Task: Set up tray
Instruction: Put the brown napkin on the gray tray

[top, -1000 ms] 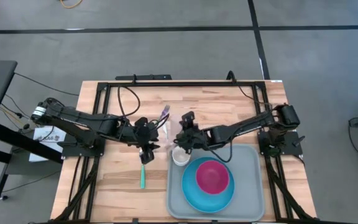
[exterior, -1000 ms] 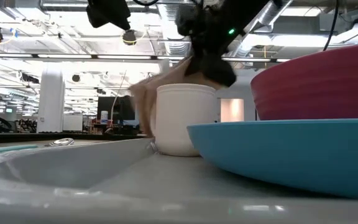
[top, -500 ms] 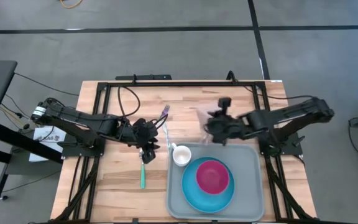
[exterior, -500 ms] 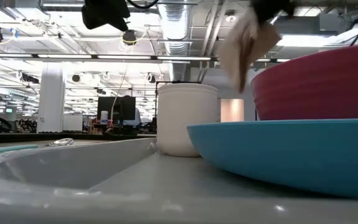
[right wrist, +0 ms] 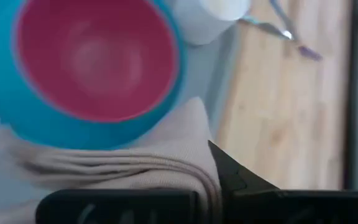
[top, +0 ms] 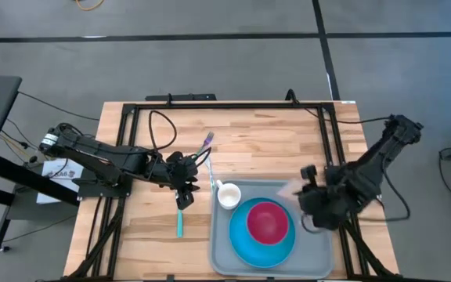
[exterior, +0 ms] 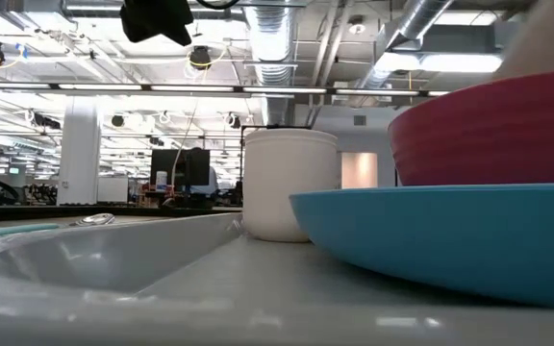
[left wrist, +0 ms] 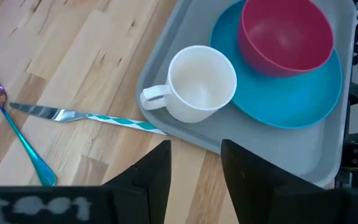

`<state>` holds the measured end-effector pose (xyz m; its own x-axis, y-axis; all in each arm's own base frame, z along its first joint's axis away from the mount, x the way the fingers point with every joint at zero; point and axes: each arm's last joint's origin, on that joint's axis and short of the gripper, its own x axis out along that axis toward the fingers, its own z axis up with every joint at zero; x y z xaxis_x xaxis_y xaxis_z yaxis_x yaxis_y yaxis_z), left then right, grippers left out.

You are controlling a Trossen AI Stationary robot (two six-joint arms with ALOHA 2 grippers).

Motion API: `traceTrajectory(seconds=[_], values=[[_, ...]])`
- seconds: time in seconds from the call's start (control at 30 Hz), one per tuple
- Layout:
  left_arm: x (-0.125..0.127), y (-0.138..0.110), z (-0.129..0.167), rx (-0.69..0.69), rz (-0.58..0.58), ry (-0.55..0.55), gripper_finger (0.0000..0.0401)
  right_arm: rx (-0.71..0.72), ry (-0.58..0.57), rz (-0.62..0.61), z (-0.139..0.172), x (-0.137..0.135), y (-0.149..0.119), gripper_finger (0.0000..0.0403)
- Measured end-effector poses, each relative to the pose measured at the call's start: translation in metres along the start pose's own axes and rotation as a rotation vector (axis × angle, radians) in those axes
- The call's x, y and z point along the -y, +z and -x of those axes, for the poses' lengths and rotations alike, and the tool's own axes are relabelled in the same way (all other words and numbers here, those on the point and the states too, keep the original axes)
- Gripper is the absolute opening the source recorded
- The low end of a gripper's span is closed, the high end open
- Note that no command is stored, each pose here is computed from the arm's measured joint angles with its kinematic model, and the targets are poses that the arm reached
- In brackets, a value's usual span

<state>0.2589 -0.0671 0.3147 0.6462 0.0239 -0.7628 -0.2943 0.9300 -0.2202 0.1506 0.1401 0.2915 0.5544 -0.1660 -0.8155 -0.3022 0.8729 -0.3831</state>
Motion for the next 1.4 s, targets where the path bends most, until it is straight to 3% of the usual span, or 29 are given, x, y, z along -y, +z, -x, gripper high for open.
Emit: traceTrajectory(seconds=[0.17,0.4,0.5,0.63,0.77,1.0,1.23,1.4], values=[[0.0,0.0,0.0,0.009,0.02,0.013,0.0127,0.032,0.053,-0.048,0.002,-0.037,-0.019,0.0001],[0.0,0.0,0.0,0.015,0.02,0.021,0.0127,0.213,0.12,-0.067,0.015,-0.068,-0.022,0.0003],[-0.001,0.0,0.0,0.022,0.02,0.032,0.0127,0.147,0.103,-0.055,0.007,-0.079,-0.029,0.0006],[0.0,0.0,0.0,0.021,0.015,0.033,0.0127,0.002,0.102,-0.281,-0.013,-0.097,-0.041,0.0024],[0.0,0.0,0.0,0.021,0.002,0.031,0.0127,-0.126,0.08,-0.339,-0.028,-0.109,-0.048,0.0055],[0.0,0.0,0.0,0.022,-0.004,0.032,0.0127,-0.159,0.116,-0.345,-0.027,-0.115,-0.05,0.0092],[0.0,0.0,0.0,0.029,-0.037,0.037,0.0127,-0.174,0.17,-0.559,-0.014,-0.119,-0.057,0.0099],[0.0,0.001,0.0,0.031,-0.05,0.038,0.0127,-0.204,0.223,-0.607,-0.009,-0.132,-0.063,0.0097]])
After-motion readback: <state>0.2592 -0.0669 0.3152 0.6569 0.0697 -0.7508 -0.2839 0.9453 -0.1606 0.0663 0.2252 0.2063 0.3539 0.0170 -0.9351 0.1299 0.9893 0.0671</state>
